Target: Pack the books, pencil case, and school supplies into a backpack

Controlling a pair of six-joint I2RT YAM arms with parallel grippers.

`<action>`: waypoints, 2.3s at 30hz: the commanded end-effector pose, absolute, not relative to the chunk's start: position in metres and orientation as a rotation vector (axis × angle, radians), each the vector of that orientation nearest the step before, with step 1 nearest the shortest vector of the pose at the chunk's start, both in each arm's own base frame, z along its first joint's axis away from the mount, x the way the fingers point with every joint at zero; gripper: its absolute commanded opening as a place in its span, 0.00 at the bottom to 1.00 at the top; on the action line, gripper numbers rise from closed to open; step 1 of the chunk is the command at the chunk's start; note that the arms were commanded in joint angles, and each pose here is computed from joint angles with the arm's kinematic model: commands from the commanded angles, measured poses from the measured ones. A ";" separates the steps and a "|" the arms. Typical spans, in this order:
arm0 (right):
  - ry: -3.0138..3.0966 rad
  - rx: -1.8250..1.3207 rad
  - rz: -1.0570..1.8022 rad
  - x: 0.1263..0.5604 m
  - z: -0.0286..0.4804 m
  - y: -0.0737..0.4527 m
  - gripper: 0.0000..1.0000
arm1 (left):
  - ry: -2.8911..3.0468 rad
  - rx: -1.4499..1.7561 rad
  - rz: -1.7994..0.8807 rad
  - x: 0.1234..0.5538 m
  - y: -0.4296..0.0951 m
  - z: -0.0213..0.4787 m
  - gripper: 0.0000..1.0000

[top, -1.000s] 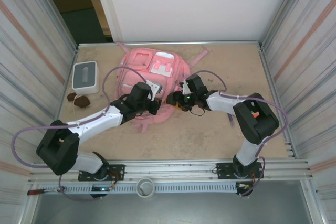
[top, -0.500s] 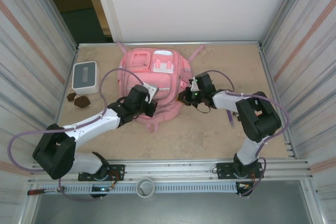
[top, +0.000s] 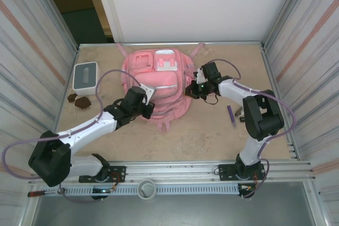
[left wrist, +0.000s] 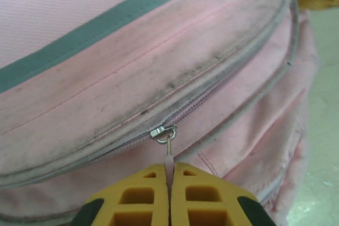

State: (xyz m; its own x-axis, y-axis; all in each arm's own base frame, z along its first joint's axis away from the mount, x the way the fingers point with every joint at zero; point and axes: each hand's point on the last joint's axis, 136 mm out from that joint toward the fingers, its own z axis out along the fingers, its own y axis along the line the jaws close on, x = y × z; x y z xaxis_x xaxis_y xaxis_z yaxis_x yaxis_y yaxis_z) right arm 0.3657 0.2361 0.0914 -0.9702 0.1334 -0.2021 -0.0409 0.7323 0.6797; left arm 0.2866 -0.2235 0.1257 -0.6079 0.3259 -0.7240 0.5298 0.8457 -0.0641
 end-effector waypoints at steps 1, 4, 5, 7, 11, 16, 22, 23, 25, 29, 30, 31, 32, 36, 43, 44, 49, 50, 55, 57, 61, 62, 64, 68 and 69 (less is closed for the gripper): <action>2.685 0.030 0.998 0.384 0.101 0.218 0.08 | 2.212 0.737 -0.493 0.276 -0.274 0.143 0.00; 2.651 0.090 0.988 0.390 0.114 0.206 0.20 | 2.206 0.762 -0.517 0.277 -0.301 0.146 0.00; 2.637 0.099 0.970 0.387 0.118 0.202 0.26 | 2.210 0.759 -0.524 0.278 -0.306 0.146 0.00; 2.612 0.130 0.954 0.371 0.121 0.194 0.40 | 2.216 0.744 -0.530 0.282 -0.314 0.148 0.00; 2.587 0.221 1.017 0.333 0.108 0.192 0.62 | 2.206 0.735 -0.545 0.287 -0.323 0.149 0.00; 2.603 0.152 1.037 0.314 0.096 0.221 0.71 | 2.214 0.759 -0.543 0.287 -0.327 0.144 0.00; 2.644 0.126 0.932 0.325 0.081 0.223 0.30 | 2.227 0.758 -0.489 0.283 -0.313 0.138 0.00; 2.654 0.123 0.880 0.326 0.079 0.217 0.21 | 2.227 0.760 -0.459 0.281 -0.306 0.136 0.00; 2.661 0.119 0.790 0.328 0.077 0.205 0.10 | 2.227 0.764 -0.400 0.278 -0.290 0.132 0.00; 2.656 0.129 0.723 0.328 0.076 0.192 0.00 | 2.257 0.732 -0.424 0.269 -0.254 0.121 0.00; 2.652 0.134 0.714 0.329 0.075 0.190 0.00 | 2.263 0.706 -0.433 0.267 -0.243 0.120 0.00; 2.651 0.138 0.708 0.329 0.075 0.189 0.00 | 2.265 0.682 -0.431 0.266 -0.234 0.119 0.00; 2.648 0.147 0.704 0.329 0.075 0.186 0.00 | 2.268 0.658 -0.419 0.265 -0.224 0.118 0.00; 2.645 0.145 0.717 0.331 0.075 0.186 0.00 | 2.293 0.537 -0.337 0.266 -0.185 0.114 0.00; 2.667 0.077 0.743 0.330 0.071 0.197 0.00 | 2.303 0.309 -0.203 0.282 -0.130 0.111 0.00; 2.668 0.057 0.750 0.330 0.071 0.201 0.00 | 2.298 0.271 -0.196 0.288 -0.125 0.113 0.00; 2.687 -0.037 0.756 0.325 0.068 0.215 0.00 | 2.287 0.205 -0.098 0.320 -0.118 0.122 0.14; 2.689 -0.054 0.763 0.324 0.069 0.218 0.00 | 2.291 0.209 -0.079 0.325 -0.118 0.124 0.21; 2.678 -0.084 0.685 0.317 0.084 0.205 0.26 | 2.166 0.332 -0.134 0.319 -0.142 0.155 0.58; 2.653 -0.046 0.580 0.319 0.092 0.184 0.45 | 2.023 0.431 -0.192 0.309 -0.164 0.177 0.73; 2.630 0.097 0.347 0.327 0.098 0.131 0.64 | 1.879 0.674 -0.328 0.299 -0.215 0.199 0.82; 2.626 0.132 0.328 0.328 0.098 0.121 0.67 | 1.872 0.753 -0.338 0.298 -0.229 0.199 0.83; 2.611 0.181 0.323 0.329 0.101 0.109 0.72 | 1.860 0.918 -0.296 0.298 -0.255 0.192 0.86; 2.598 0.212 0.317 0.326 0.101 0.102 0.74 | 1.855 1.152 -0.167 0.307 -0.292 0.170 0.90; 2.600 0.213 0.315 0.325 0.100 0.101 0.74 | 1.860 1.173 -0.153 0.311 -0.296 0.166 0.91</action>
State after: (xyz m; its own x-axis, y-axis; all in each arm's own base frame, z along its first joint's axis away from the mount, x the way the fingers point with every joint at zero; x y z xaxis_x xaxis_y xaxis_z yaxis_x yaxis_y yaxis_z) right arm 0.3370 0.1105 0.1057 -0.8493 0.2159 -0.4818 0.0687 0.9500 0.3046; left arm 0.3076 -0.2844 0.1708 -0.2387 0.5388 -0.8079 0.7259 0.6516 0.2202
